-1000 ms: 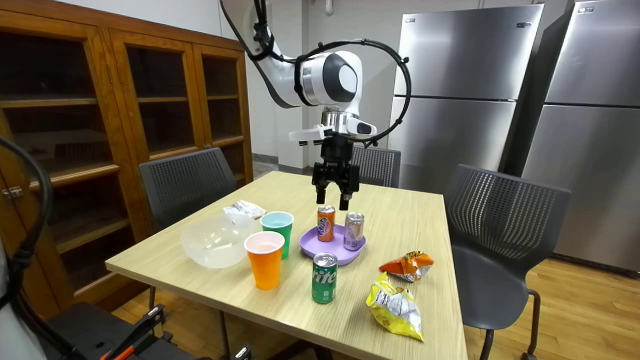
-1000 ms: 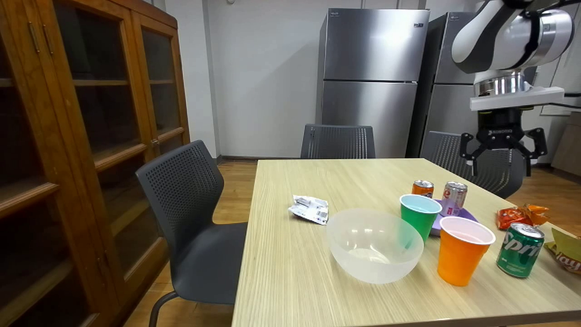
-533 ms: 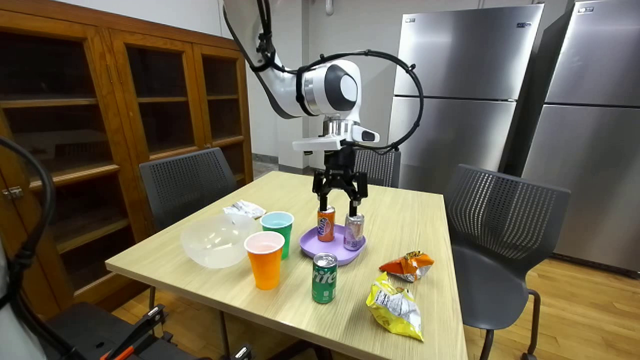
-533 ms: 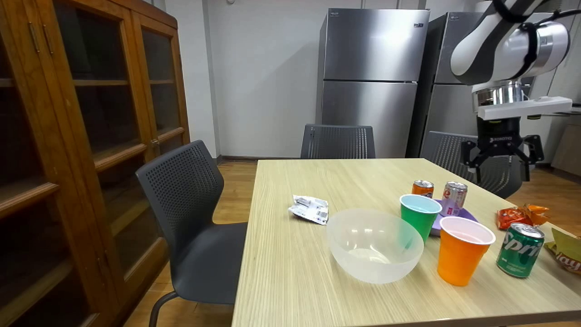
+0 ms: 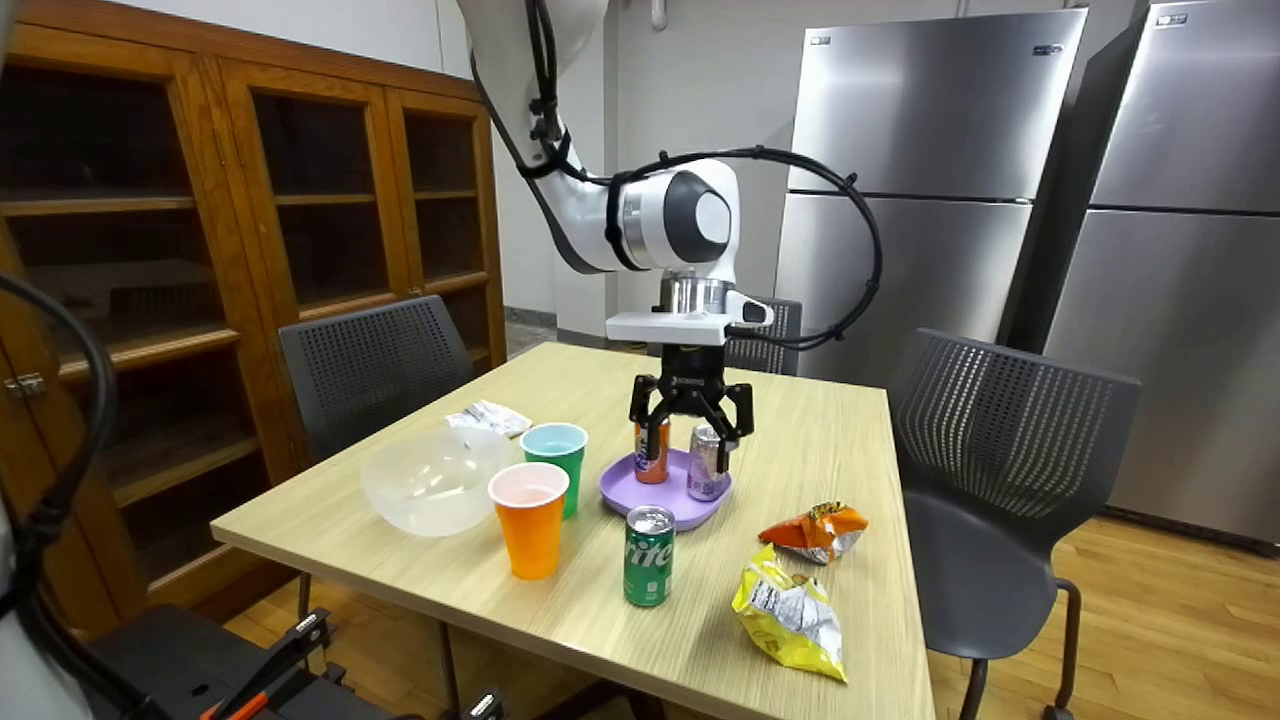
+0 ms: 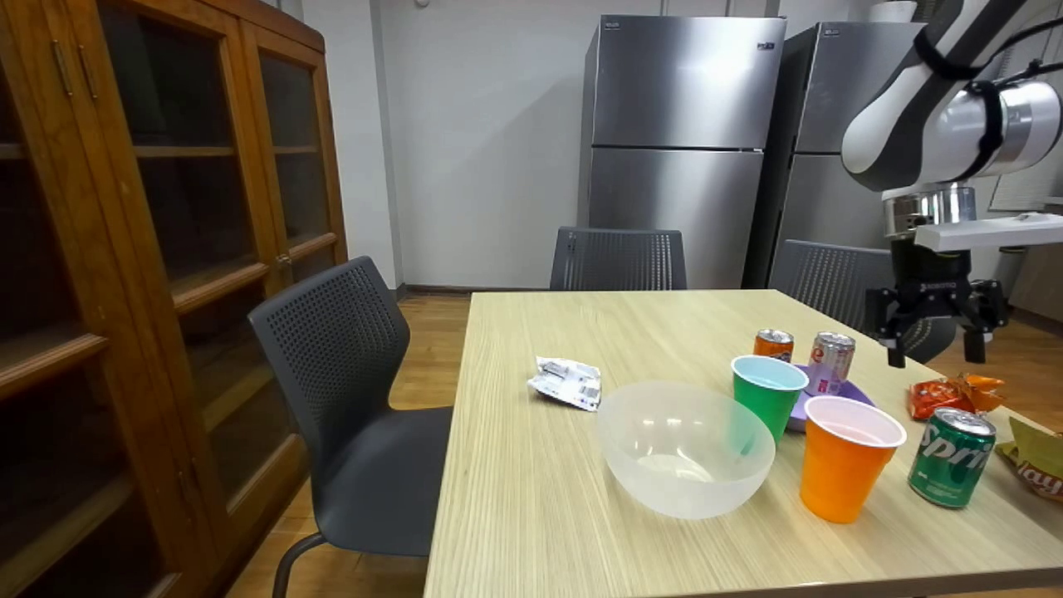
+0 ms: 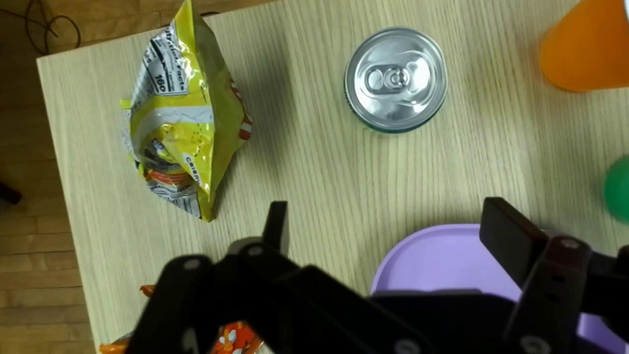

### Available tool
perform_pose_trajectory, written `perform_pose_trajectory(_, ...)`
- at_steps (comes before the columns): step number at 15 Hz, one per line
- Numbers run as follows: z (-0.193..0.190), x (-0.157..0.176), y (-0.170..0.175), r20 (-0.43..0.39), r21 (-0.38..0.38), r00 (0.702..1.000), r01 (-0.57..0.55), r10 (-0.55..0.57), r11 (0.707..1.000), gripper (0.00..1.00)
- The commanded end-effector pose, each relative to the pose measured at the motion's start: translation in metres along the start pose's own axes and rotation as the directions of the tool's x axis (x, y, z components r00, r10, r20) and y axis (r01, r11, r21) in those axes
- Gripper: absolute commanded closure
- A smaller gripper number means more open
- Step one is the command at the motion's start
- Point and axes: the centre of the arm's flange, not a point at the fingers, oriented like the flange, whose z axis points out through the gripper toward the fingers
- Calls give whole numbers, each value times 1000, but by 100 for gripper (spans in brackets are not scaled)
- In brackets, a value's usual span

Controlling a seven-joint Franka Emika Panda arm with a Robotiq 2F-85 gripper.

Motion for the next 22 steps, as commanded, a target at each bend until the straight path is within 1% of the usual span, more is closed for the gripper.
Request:
perform_pose_trajectory(1,8,-14,2,-11,6,995,100,-100,995,0)
perform_pose_trajectory(7,25,-35,-3,15,20,973,229,-229,973,0)
perform_pose_trajectory(11,37,-44,-6,43,30,955,291,-292,956,0)
perform_pose_trajectory(17,48,-50,-8,77,28,938,337,-338,941,0)
perform_pose_trajectory(22,54,-49,-15,99,20,929,357,-357,934,0)
